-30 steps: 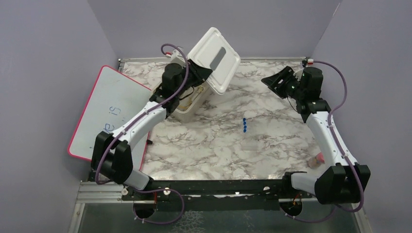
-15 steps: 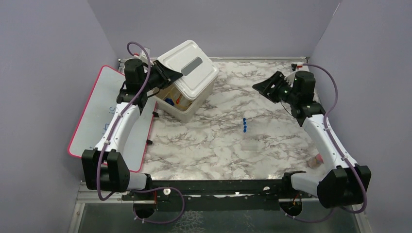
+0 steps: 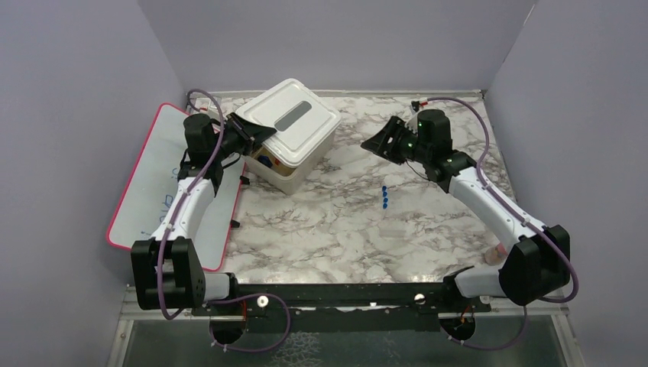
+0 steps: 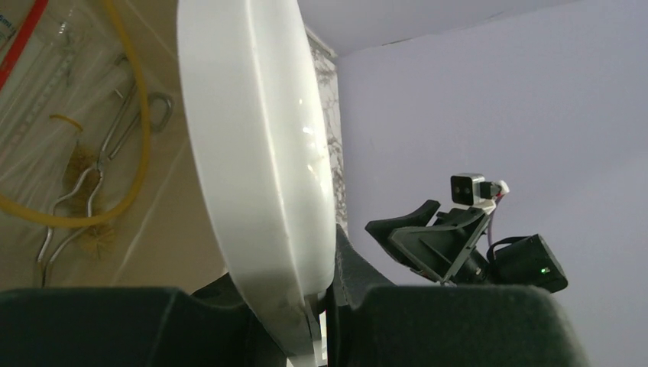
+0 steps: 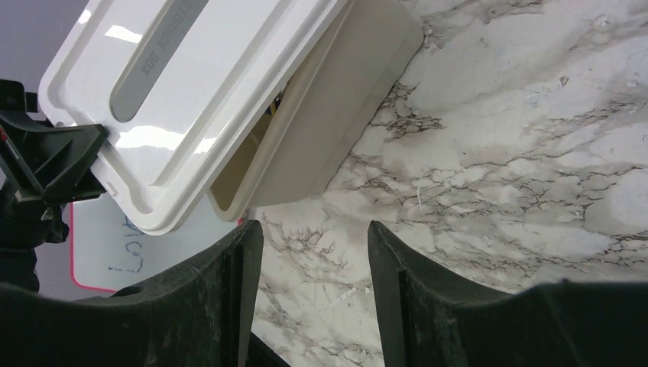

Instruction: Organize the chemistry lab equipment

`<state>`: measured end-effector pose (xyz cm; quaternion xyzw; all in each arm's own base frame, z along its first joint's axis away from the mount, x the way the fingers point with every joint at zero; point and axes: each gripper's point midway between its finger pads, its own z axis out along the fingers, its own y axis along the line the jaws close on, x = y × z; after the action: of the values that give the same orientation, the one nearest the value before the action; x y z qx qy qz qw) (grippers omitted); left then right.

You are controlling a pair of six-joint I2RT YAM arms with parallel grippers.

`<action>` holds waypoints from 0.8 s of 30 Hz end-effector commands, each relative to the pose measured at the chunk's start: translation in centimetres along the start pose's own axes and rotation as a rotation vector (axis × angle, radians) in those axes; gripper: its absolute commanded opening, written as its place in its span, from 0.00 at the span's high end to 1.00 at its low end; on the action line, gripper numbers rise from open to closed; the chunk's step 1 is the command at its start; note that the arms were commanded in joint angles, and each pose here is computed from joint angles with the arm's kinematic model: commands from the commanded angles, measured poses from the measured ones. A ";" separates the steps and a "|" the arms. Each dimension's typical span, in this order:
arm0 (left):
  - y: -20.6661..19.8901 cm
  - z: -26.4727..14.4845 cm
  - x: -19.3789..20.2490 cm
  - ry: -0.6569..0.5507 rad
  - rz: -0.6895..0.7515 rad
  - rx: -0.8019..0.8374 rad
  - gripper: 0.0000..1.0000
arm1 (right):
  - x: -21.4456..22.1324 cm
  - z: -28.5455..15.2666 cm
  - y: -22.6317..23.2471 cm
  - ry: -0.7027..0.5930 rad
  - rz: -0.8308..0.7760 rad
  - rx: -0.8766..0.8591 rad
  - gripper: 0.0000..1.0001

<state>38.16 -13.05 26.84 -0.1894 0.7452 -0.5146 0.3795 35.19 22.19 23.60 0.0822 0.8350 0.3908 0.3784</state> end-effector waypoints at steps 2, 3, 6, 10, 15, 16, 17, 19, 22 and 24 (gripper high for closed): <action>-3.6 -1.3 -2.1 -0.111 -0.013 0.130 1.00 | -0.9 1.1 2.3 -0.058 -0.045 -0.010 0.43; -3.7 -1.3 -2.4 -0.128 -0.012 0.130 1.00 | -0.7 1.3 2.5 -0.053 -0.048 -0.010 0.43; -3.6 -1.2 -3.1 -0.163 -0.032 0.119 1.00 | -0.2 2.0 3.0 -0.045 -0.057 -0.001 0.44; -2.2 -0.9 -3.2 -0.181 -0.087 0.086 1.00 | 0.3 2.7 3.0 -0.045 -0.070 0.023 0.44; -1.1 -0.6 -2.2 -0.140 -0.111 0.075 1.00 | 0.5 3.4 2.9 -0.046 -0.085 0.052 0.44; -0.9 -0.6 -2.0 -0.132 -0.114 0.073 1.00 | 0.5 3.5 2.9 -0.046 -0.088 0.054 0.44; -0.7 -0.6 -1.7 -0.123 -0.123 0.072 1.00 | 0.6 3.6 2.9 -0.044 -0.090 0.056 0.44; -0.5 -0.6 -1.2 -0.104 -0.140 0.072 1.00 | 0.8 3.8 3.0 -0.041 -0.093 0.058 0.44; 0.1 -0.7 -0.9 -0.107 -0.161 0.057 1.00 | 1.0 4.0 3.1 -0.037 -0.095 0.060 0.44; 0.7 -0.6 -0.7 -0.102 -0.178 0.047 0.99 | 1.1 4.3 3.2 -0.037 -0.100 0.062 0.44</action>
<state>38.58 -11.95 26.15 -0.2785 0.7009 -0.5419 0.3708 36.15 26.84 22.53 0.0653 0.8479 0.3526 0.3905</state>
